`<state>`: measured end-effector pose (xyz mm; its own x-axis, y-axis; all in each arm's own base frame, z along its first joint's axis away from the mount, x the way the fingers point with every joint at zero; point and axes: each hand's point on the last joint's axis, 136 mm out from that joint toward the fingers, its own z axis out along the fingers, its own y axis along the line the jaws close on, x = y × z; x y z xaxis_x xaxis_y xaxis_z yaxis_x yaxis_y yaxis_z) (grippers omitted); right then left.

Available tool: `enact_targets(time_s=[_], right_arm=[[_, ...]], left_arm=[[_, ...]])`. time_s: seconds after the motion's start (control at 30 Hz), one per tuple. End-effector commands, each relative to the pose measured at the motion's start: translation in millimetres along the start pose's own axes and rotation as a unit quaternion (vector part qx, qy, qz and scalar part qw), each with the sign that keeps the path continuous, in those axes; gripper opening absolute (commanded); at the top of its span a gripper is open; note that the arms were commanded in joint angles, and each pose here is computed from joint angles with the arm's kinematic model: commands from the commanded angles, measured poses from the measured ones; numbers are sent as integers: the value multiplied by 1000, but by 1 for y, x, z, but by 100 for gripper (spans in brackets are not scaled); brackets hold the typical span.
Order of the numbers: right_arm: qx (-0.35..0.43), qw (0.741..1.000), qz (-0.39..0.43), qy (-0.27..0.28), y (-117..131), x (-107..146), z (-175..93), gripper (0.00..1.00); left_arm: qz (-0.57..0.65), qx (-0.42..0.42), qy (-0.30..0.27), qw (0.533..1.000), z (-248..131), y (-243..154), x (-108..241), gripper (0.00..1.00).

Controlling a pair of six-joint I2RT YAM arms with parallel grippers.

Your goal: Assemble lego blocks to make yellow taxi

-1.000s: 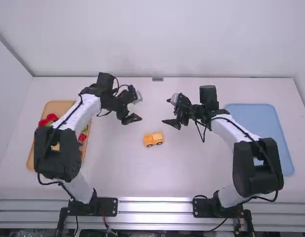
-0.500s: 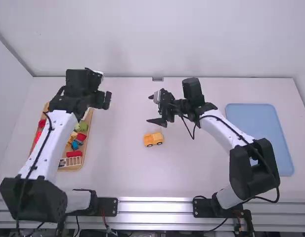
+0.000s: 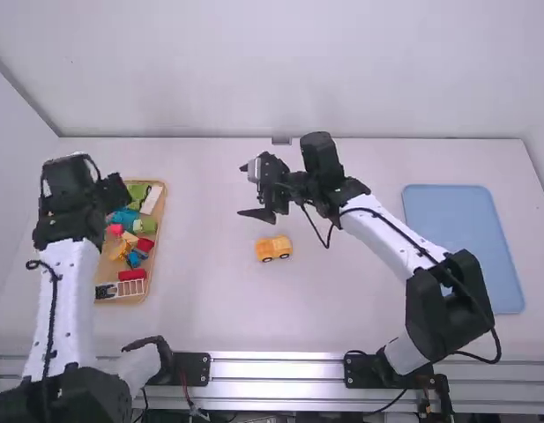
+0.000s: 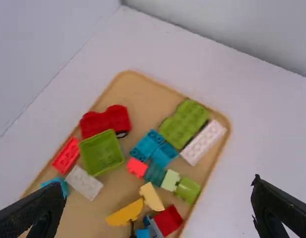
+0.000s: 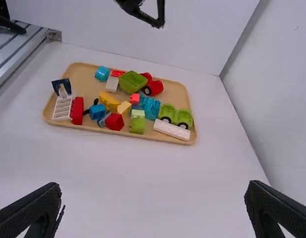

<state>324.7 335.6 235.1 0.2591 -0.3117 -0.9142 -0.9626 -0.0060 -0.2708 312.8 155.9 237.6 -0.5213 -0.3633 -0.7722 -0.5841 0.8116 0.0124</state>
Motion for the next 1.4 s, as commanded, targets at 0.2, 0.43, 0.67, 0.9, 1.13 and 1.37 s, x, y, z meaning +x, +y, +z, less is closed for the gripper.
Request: enact_targets(time_s=[0.2, 0.43, 0.67, 0.9, 1.13, 1.37], right_arm=[[19, 1000, -5, 4, -7, -16, 7, 99], [16, 1000, -13, 0, -5, -21, 10, 99], [15, 1000, -9, 1, -5, -19, 9, 99], [19, 1000, -5, 5, -8, -16, 6, 99], [47, 999, -4, 27, -17, -8, 5, 99], [50, 998, -4, 30, -19, -7, 5, 99]], left_arm=[[-130, -49, 22, 990, 11, 51, 21, 99], [-124, -24, 37, 991, 28, 37, 24, 99], [-116, 45, 90, 988, 62, 7, 38, 99], [-142, 17, 231, 962, 88, 3, 58, 99], [-158, 60, 322, 932, 117, -22, 74, 89], [-203, -62, 348, 913, 132, 9, 113, 66]])
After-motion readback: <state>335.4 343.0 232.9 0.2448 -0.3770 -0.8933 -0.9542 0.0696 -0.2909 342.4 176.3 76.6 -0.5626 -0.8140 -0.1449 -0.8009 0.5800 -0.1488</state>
